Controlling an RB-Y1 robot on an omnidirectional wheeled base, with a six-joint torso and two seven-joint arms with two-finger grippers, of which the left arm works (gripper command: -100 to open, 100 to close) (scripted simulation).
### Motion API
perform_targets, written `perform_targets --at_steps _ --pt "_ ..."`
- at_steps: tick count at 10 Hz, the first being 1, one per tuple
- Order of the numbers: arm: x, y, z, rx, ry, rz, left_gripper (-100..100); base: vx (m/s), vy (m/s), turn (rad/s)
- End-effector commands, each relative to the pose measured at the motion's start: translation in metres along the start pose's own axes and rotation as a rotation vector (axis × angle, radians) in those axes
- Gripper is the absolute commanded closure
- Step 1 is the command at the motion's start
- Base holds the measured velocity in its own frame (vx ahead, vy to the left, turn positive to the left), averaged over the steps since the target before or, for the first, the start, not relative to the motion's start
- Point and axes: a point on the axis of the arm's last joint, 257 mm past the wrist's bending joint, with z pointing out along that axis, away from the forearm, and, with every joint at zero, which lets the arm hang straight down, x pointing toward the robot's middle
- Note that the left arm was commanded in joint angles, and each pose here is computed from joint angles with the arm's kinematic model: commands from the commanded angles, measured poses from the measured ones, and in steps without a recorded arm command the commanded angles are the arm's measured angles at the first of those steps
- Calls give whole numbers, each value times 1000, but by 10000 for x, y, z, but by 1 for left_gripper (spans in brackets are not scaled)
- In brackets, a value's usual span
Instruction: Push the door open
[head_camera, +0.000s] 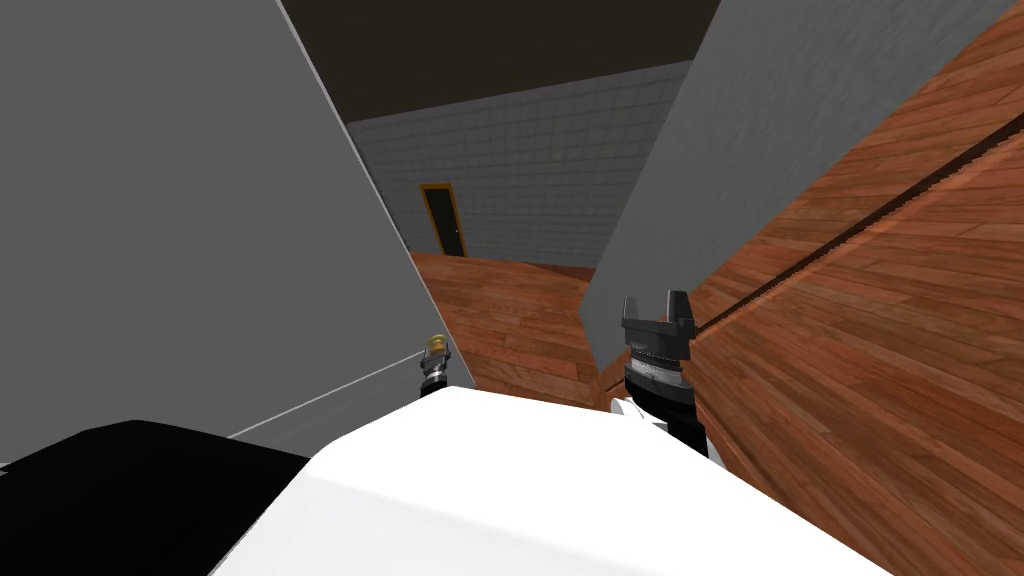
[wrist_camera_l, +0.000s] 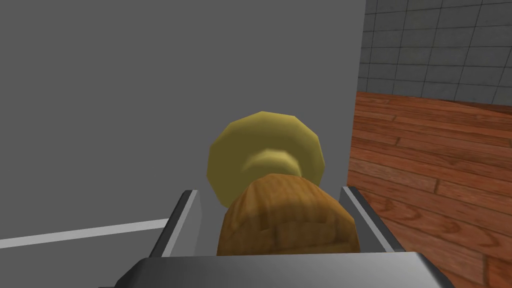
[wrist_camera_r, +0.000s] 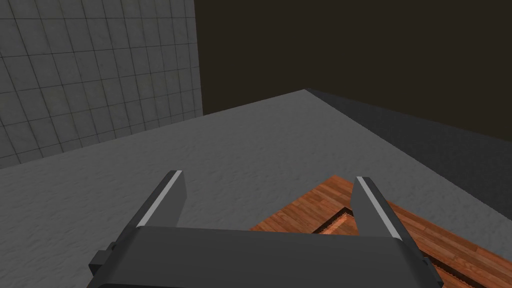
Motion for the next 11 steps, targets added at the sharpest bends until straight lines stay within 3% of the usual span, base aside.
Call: perform_targets --at_steps 1,11 --pt "95 -243 51 49 22 8 100 90 25 -45" --pt "74 -904 -61 244 16 0 100 95 31 -53"
